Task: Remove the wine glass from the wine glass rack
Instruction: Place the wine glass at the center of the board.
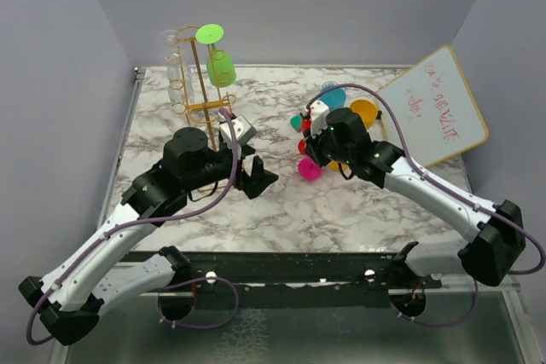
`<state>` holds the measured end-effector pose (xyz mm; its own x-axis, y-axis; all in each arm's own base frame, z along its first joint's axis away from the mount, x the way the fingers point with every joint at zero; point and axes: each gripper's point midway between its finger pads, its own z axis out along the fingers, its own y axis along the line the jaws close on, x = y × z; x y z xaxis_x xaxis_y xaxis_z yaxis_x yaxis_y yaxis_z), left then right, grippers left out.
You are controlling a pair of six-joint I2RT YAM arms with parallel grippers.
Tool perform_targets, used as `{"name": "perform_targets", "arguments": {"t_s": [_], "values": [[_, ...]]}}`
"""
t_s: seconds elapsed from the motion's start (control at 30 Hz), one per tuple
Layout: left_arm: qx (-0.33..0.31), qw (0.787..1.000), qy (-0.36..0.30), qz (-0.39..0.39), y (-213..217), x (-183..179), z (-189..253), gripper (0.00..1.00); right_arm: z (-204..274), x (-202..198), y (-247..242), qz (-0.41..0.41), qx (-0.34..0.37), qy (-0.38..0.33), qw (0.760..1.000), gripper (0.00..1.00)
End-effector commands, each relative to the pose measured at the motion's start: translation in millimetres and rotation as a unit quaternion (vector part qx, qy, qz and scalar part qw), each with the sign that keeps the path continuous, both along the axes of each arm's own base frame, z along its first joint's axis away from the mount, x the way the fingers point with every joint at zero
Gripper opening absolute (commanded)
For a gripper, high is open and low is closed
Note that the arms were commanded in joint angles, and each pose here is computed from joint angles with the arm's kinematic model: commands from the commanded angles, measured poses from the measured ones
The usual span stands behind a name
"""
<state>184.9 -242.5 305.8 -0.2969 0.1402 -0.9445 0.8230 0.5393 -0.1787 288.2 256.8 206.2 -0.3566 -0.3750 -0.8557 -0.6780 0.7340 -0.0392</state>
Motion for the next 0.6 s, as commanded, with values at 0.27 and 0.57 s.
{"name": "perform_targets", "arguments": {"t_s": [0.27,0.57], "values": [[-0.004,1.0,-0.003,0.02,9,-1,-3,0.99,-19,25,-2,-0.056,-0.062,0.033,0.996,0.01],[-0.003,1.0,0.0,0.021,10,-2,-6,0.99,-36,33,4,-0.05,-0.086,0.049,0.994,0.02]]}}
